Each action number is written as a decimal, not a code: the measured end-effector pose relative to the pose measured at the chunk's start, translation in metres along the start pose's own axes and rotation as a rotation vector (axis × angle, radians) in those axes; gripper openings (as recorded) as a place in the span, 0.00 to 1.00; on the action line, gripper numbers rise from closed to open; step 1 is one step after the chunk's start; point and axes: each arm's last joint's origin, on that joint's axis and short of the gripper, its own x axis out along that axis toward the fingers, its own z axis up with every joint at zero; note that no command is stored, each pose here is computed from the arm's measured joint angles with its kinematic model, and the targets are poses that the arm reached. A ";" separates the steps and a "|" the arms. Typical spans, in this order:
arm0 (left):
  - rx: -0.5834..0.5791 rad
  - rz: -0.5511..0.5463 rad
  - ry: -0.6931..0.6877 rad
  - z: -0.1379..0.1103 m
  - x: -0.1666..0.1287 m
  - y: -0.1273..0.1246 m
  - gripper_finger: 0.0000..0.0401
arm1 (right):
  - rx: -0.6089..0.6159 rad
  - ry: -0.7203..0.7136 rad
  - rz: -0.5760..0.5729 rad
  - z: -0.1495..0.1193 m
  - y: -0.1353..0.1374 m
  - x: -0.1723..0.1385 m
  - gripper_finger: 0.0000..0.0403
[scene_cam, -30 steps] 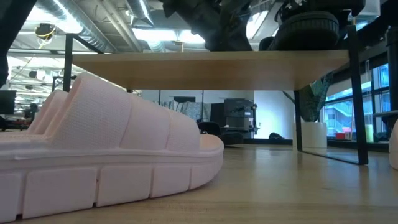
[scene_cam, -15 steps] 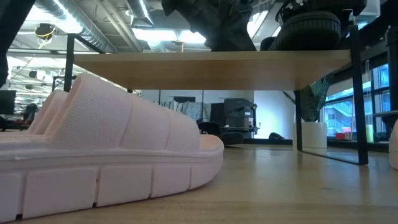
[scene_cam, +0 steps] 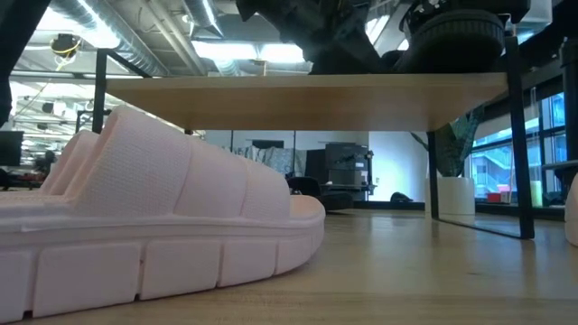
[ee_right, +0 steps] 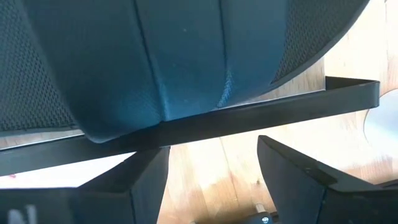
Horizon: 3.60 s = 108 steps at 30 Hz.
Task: Pick and place slides into the shelf
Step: Put the right black slides on the shelf, then put the black slides on the shelf
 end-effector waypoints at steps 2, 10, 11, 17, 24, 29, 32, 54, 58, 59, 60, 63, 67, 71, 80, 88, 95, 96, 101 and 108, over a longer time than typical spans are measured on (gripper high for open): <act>0.000 0.000 0.000 0.000 0.000 0.000 0.30 | 0.000 0.000 0.000 0.000 0.000 0.000 0.60; -0.014 0.019 0.068 -0.006 0.000 0.002 0.30 | 0.021 0.035 -0.009 -0.003 -0.001 0.000 0.60; -0.015 0.020 0.072 -0.007 -0.001 0.003 0.30 | 0.022 0.037 -0.010 -0.004 -0.001 0.000 0.60; -0.025 0.016 0.113 -0.008 -0.010 0.004 0.30 | 0.025 0.048 -0.014 -0.004 -0.002 -0.011 0.60; -0.026 0.132 0.107 0.004 -0.064 0.018 0.30 | 0.030 -0.020 -0.058 -0.002 -0.005 -0.048 0.60; 0.021 0.266 0.005 0.018 -0.112 0.028 0.30 | 0.029 -0.137 -0.089 0.001 -0.012 -0.075 0.60; 0.012 0.302 -0.050 0.024 -0.140 0.038 0.30 | 0.051 -0.212 -0.087 0.003 -0.023 -0.090 0.60; -0.087 0.583 -0.043 0.015 -0.231 0.156 0.30 | 0.159 -0.655 -0.132 0.046 -0.155 -0.109 0.60; -0.098 0.617 -0.048 0.011 -0.245 0.176 0.30 | 0.170 -0.718 -0.097 0.062 -0.181 -0.098 0.60; -0.099 0.627 -0.052 0.010 -0.247 0.180 0.30 | 0.169 -0.737 -0.079 0.068 -0.187 -0.094 0.60; -0.102 0.639 -0.057 0.010 -0.250 0.185 0.30 | 0.168 -0.755 -0.060 0.073 -0.194 -0.090 0.60; -0.097 0.675 -0.105 0.011 -0.258 0.196 0.30 | 0.151 -0.796 -0.023 0.091 -0.211 -0.073 0.60; -0.113 0.696 -0.137 0.011 -0.262 0.212 0.30 | 0.075 -0.786 -0.044 0.108 -0.229 -0.047 0.60; -0.132 0.703 -0.141 0.009 -0.261 0.226 0.30 | -0.001 -0.767 -0.068 0.122 -0.237 -0.026 0.60; -0.139 0.697 -0.092 0.003 -0.246 0.249 0.30 | -0.009 -0.715 -0.033 0.142 -0.242 0.013 0.60; -0.129 0.690 -0.057 0.000 -0.233 0.260 0.30 | -0.154 -0.631 -0.008 0.159 -0.228 0.049 0.60; -0.128 0.690 -0.059 0.000 -0.232 0.261 0.30 | -0.306 -0.511 -0.050 0.173 -0.201 0.080 0.60; -0.128 0.690 -0.058 0.000 -0.232 0.261 0.30 | -0.339 -0.486 -0.066 0.174 -0.196 0.083 0.60; -0.127 0.690 -0.059 0.000 -0.232 0.261 0.30 | -0.473 -0.349 -0.118 0.177 -0.176 0.105 0.60; -0.127 0.689 -0.059 0.000 -0.231 0.261 0.30 | -0.501 -0.275 -0.159 0.184 -0.168 0.132 0.60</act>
